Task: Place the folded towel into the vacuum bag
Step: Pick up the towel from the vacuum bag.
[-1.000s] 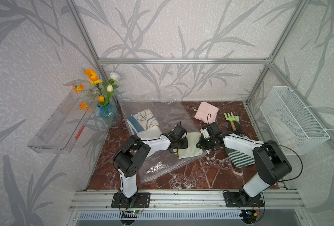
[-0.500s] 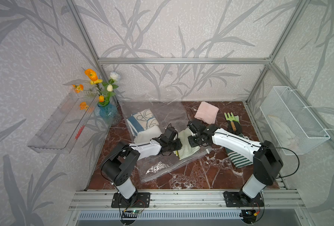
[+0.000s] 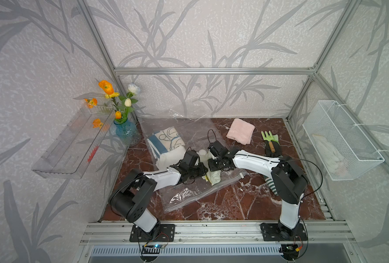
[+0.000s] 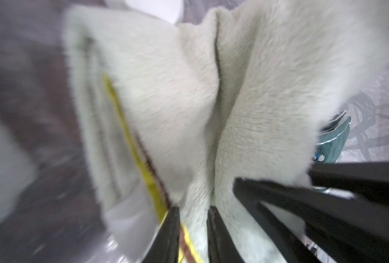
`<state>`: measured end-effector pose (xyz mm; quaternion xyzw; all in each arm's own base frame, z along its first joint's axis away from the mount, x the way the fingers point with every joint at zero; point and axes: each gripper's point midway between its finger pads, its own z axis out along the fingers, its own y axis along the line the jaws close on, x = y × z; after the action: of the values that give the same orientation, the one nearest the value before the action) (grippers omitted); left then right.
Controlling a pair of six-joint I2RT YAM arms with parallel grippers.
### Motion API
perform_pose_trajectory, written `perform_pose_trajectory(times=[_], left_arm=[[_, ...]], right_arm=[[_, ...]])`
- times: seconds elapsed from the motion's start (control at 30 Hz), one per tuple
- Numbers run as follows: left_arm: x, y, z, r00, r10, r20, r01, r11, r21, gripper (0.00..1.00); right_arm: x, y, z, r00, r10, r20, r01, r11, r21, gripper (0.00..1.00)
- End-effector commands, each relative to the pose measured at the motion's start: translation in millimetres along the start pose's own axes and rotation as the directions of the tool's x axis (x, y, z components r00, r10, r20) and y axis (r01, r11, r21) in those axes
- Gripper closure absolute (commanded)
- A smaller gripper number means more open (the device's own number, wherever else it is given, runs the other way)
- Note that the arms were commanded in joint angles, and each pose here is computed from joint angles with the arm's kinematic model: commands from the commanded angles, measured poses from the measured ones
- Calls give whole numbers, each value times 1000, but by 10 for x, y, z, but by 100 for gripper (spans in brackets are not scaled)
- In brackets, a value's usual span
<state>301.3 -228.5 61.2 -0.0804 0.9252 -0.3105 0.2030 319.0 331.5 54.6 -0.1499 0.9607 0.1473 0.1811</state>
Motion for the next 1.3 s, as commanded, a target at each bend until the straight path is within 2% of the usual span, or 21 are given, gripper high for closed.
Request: perform_pose_trajectory(times=[0.0,0.1,0.2,0.27,0.33,0.53,0.7,0.87,1.0,1.07,1.13,1.27], left_arm=[[72,366,-311,999,22,-29,-27,982,-189,76],[18,482,-443,999,40,-15,-43,968,-248,76],[-41,495,-538,999,36,10,-32,968,-250,76],[-87,470,-615,999,39,31,-30,968,-247,76],[-135,469,-713,997,46,55,-30,966,-258,77],[-261,442,-975,987,75,144,-36,965,-260,77],[-248,423,-1030,986,79,147,-40,967,-251,77],[-259,362,-1062,985,82,150,-46,972,-231,77],[-287,343,-1103,982,94,162,-55,971,-232,78],[-288,352,-1118,981,99,167,-57,969,-238,78],[-294,361,-1137,980,101,174,-57,968,-243,78],[-294,351,-1184,979,108,175,-63,968,-244,79]], right_arm=[[172,-3,207,997,-66,-44,67,998,17,67],[226,115,199,986,-155,-56,157,987,37,46],[284,246,218,977,-200,-80,203,979,33,29],[353,218,304,966,-223,-129,234,969,83,16],[455,113,399,947,-241,-211,275,951,145,12],[689,-64,606,900,-274,-339,354,914,199,11],[825,-350,682,840,-282,-463,447,845,295,20],[802,-507,661,810,-290,-510,506,786,356,25],[852,-472,699,800,-285,-528,505,794,338,15],[931,-481,761,791,-274,-547,501,802,324,14],[1043,-487,835,775,-263,-575,499,813,300,18],[1057,-498,856,778,-254,-574,480,830,284,36]])
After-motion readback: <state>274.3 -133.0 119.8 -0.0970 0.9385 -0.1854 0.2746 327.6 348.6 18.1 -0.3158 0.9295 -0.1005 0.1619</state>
